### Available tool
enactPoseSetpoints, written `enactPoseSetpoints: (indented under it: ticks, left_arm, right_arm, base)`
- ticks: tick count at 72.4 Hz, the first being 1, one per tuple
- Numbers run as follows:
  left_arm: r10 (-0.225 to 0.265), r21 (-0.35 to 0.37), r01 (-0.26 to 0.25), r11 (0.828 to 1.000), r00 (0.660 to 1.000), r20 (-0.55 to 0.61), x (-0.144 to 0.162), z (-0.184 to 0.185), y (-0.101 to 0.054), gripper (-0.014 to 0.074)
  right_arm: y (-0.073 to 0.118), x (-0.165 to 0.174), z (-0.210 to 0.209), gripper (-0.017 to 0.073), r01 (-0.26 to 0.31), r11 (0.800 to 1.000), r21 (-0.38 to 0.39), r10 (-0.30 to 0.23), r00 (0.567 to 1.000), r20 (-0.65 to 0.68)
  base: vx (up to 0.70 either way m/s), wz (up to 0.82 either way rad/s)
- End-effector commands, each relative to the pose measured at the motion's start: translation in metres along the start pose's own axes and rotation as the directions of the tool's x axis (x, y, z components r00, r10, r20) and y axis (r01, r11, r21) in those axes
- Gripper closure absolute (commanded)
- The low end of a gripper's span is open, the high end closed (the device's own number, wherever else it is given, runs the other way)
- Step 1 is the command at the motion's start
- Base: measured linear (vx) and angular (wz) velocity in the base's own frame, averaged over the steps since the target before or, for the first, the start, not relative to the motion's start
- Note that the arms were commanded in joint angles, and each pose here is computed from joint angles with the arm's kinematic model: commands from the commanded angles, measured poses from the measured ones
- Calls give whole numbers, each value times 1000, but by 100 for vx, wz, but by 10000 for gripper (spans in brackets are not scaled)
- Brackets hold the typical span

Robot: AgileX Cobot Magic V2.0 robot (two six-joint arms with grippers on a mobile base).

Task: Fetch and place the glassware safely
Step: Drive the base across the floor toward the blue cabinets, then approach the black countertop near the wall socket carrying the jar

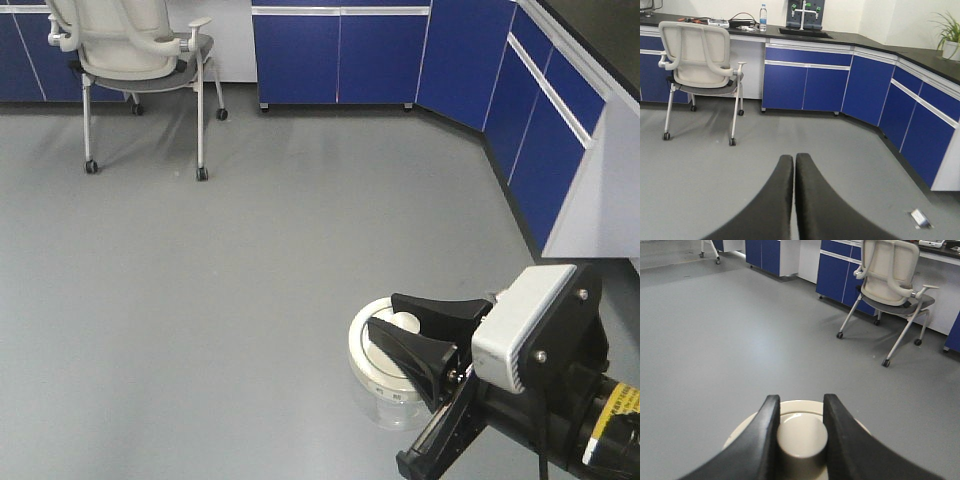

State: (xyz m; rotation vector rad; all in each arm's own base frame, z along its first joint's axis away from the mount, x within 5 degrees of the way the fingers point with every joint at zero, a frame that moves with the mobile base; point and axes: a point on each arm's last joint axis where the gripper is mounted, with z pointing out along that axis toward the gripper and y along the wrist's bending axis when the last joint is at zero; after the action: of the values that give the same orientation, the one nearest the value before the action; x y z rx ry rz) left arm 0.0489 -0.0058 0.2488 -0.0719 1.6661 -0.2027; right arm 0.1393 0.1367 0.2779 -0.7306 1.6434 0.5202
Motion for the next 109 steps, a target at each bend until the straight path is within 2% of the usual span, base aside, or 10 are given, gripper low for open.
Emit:
enactPoseSetpoints:
  ticks: [1, 62, 109]
  left_arm:
    - [-16, 18, 15, 1000, 996, 84, -14, -1, -2, 601]
    - [-16, 18, 15, 1000, 996, 84, -14, -1, -2, 601]
    - [-16, 18, 15, 1000, 996, 84, -14, -1, -2, 601]
  right_arm:
    - [-1, -22, -2, 560, 14, 1000, 5, -15, 990, 142]
    - [-1, -22, -2, 560, 15, 1000, 5, -15, 990, 139]
    - [-1, -22, -2, 560, 15, 1000, 5, -15, 990, 139]
  base:
    - [68, 1]
    - [64, -2]
    - [46, -57]
